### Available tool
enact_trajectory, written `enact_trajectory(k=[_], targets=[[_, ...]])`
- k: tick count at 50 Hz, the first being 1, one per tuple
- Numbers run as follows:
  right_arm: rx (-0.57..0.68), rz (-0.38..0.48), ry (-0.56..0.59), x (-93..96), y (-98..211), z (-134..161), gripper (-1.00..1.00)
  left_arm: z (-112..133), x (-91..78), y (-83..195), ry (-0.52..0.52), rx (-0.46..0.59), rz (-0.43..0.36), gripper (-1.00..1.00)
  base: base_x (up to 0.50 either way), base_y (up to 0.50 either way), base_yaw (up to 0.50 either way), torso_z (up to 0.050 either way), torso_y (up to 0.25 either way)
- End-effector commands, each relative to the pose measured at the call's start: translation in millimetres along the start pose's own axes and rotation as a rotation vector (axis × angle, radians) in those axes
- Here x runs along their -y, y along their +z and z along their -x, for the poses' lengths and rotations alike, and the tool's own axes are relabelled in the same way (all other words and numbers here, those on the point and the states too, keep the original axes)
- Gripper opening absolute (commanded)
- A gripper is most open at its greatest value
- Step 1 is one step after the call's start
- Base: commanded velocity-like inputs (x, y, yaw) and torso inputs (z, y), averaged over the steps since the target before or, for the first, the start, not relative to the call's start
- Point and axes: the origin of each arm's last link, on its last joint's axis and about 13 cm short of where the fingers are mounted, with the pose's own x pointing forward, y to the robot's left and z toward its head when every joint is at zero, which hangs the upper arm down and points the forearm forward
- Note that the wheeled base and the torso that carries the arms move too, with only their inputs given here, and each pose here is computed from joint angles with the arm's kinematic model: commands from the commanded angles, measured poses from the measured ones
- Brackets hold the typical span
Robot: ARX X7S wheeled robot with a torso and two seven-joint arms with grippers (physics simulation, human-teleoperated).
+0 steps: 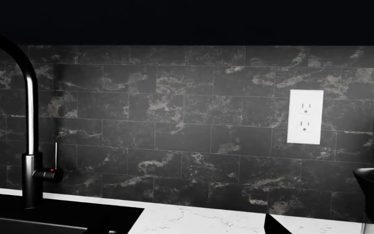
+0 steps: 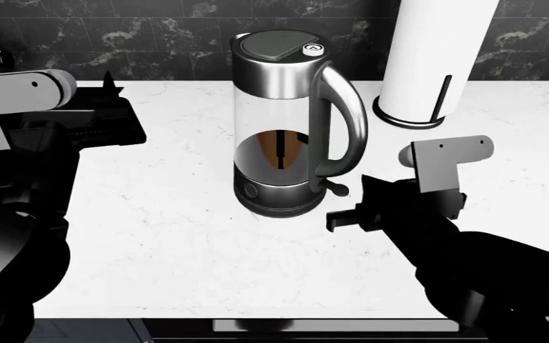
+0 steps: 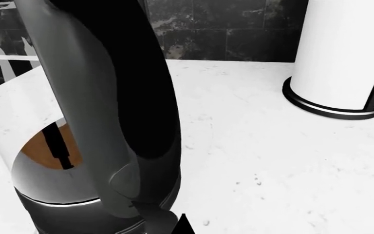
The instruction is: Press down the lever to turn on the electric kettle.
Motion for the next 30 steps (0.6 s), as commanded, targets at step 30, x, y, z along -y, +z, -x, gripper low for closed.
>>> enact_trajectory(k=[30], targets=[[-0.018,0.000,0.046,-4.0,-1,-15,-1.00,1,-1.2,-1,0.006,0.001,0.002,1.00,0.00,0.00,0.00,0.000,0.000]])
